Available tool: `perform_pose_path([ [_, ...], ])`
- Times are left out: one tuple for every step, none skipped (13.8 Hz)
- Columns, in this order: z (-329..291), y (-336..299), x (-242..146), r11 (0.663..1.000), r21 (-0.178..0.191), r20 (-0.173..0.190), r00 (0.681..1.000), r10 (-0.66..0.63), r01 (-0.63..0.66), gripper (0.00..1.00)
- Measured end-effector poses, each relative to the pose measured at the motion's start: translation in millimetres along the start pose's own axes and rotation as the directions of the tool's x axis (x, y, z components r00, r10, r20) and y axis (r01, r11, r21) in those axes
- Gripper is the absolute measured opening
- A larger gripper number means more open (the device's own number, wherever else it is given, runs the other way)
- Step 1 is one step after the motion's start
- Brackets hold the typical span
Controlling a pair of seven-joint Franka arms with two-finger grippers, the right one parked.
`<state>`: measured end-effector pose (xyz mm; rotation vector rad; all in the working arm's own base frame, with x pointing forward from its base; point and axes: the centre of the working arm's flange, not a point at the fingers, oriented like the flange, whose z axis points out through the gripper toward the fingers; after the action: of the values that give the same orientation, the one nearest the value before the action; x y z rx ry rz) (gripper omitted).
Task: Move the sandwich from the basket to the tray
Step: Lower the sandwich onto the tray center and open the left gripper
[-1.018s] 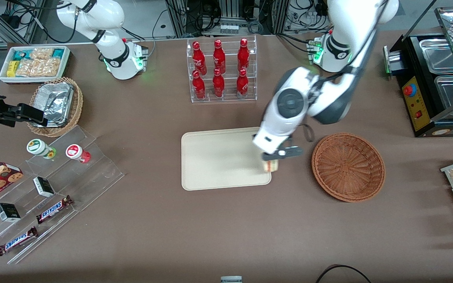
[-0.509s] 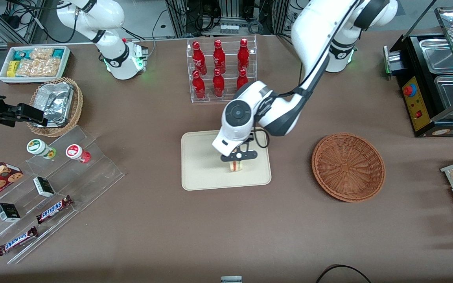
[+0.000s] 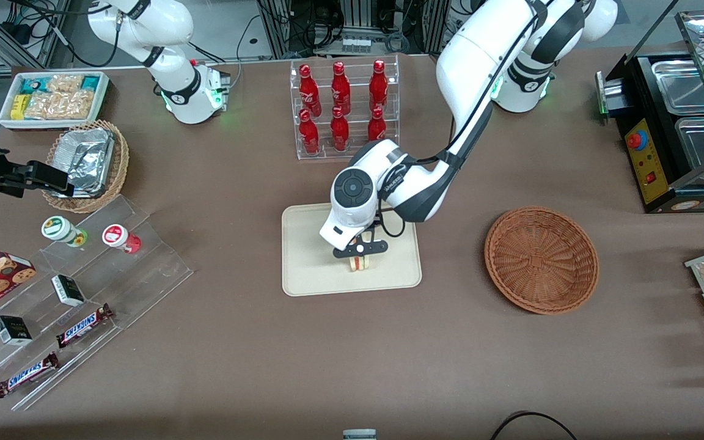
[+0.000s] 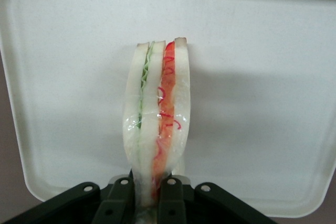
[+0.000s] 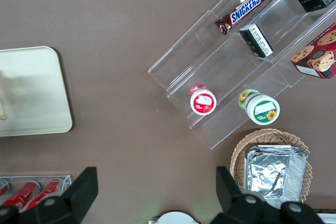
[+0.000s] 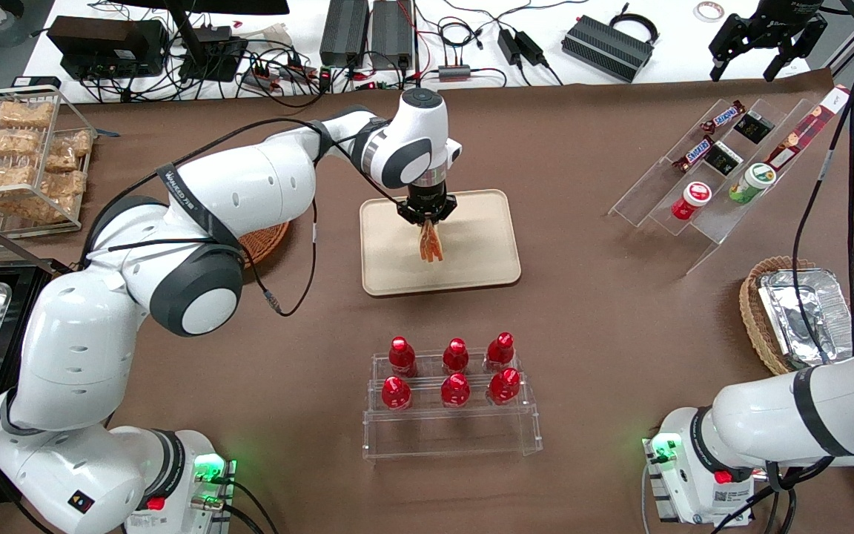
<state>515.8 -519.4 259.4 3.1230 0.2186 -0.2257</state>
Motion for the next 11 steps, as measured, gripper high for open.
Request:
perform_pose_path([
  [0.8, 0.3, 0.7, 1.000, 0.000, -0.005, 1.000, -0.007, 0.007, 0.15],
  [3.2, 0.2, 1.2, 1.000, 0.008, -0.012, 1.000, -0.013, 0.013, 0.15],
  [6.6, 0.0, 1.6, 1.000, 0.016, -0.019, 1.000, -0.023, 0.023, 0.15],
  [9.6, 0.3, 1.9, 0.999, 0.021, -0.025, 0.999, -0.033, 0.033, 0.15],
  [11.8, 1.2, 2.1, 0.999, 0.019, -0.031, 0.999, -0.042, 0.043, 0.15],
  [13.9, 2.3, 2.5, 0.998, 0.014, -0.036, 0.998, -0.054, 0.055, 0.15],
  [16.6, 3.0, 2.8, 0.998, 0.011, -0.039, 0.997, -0.065, 0.065, 0.15],
  [19.1, 3.7, 2.4, 0.998, 0.010, -0.039, 0.997, -0.067, 0.068, 0.15],
  [20.6, 5.9, -0.3, 0.998, 0.011, -0.038, 0.997, -0.064, 0.065, 0.16],
  [21.3, 9.0, -4.3, 0.998, 0.011, -0.039, 0.997, -0.060, 0.060, 0.22],
  [21.0, 12.2, -7.9, 0.998, 0.009, -0.041, 0.998, -0.057, 0.057, 0.31],
])
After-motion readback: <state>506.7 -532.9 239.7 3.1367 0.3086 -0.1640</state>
